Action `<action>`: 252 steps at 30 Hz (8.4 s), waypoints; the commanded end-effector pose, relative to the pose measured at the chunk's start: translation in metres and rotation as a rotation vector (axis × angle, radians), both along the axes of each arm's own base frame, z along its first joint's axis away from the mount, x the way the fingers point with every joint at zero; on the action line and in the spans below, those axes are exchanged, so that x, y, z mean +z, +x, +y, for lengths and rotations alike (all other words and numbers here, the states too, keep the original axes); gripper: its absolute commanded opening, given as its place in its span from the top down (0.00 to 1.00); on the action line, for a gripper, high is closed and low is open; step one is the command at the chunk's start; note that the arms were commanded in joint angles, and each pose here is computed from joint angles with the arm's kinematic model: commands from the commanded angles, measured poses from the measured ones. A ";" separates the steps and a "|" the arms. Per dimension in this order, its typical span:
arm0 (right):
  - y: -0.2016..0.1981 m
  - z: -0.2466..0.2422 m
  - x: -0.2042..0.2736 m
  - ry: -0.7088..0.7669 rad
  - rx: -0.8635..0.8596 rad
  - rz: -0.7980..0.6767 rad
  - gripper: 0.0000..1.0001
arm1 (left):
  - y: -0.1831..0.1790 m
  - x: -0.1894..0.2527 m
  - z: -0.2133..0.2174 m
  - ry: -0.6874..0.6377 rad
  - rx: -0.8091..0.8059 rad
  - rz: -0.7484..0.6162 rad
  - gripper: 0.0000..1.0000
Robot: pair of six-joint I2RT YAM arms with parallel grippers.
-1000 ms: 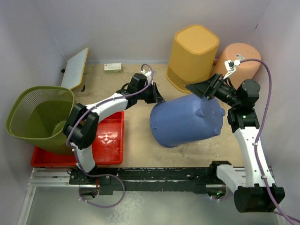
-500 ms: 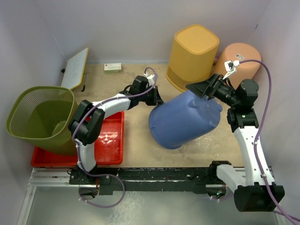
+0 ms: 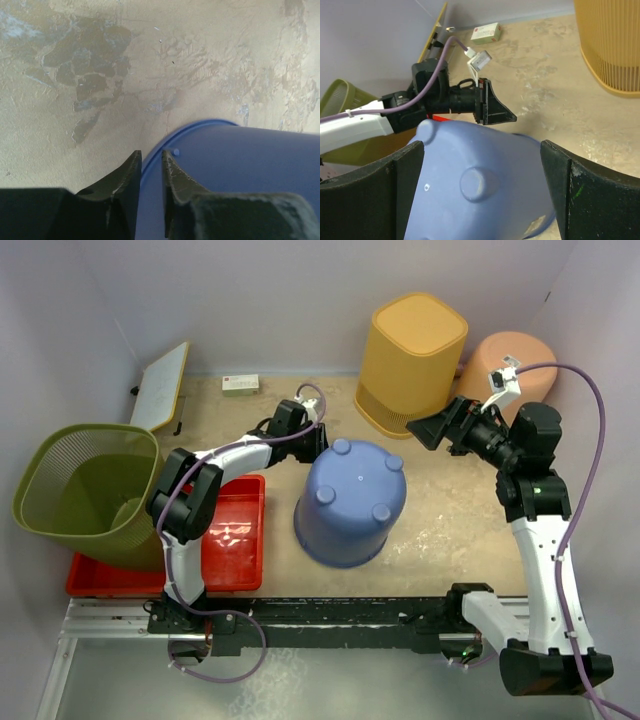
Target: Turn the large container upside down
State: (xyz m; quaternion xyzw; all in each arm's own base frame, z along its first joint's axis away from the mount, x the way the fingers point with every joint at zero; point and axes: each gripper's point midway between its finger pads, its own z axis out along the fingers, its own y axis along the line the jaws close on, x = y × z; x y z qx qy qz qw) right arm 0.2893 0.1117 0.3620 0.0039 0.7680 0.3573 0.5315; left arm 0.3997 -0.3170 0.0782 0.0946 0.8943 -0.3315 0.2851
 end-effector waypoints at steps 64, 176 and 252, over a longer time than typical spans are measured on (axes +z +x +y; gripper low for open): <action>-0.019 -0.046 -0.060 -0.709 -0.325 0.188 0.00 | -0.135 0.107 0.003 0.010 -0.110 0.025 0.53; 0.040 0.063 -0.148 -0.389 -0.043 0.370 0.00 | -0.120 0.240 0.344 0.826 1.016 -0.224 0.49; 0.009 -0.055 -0.032 -0.567 -0.507 0.057 0.00 | -0.013 0.199 -0.013 -0.159 0.148 -0.240 0.48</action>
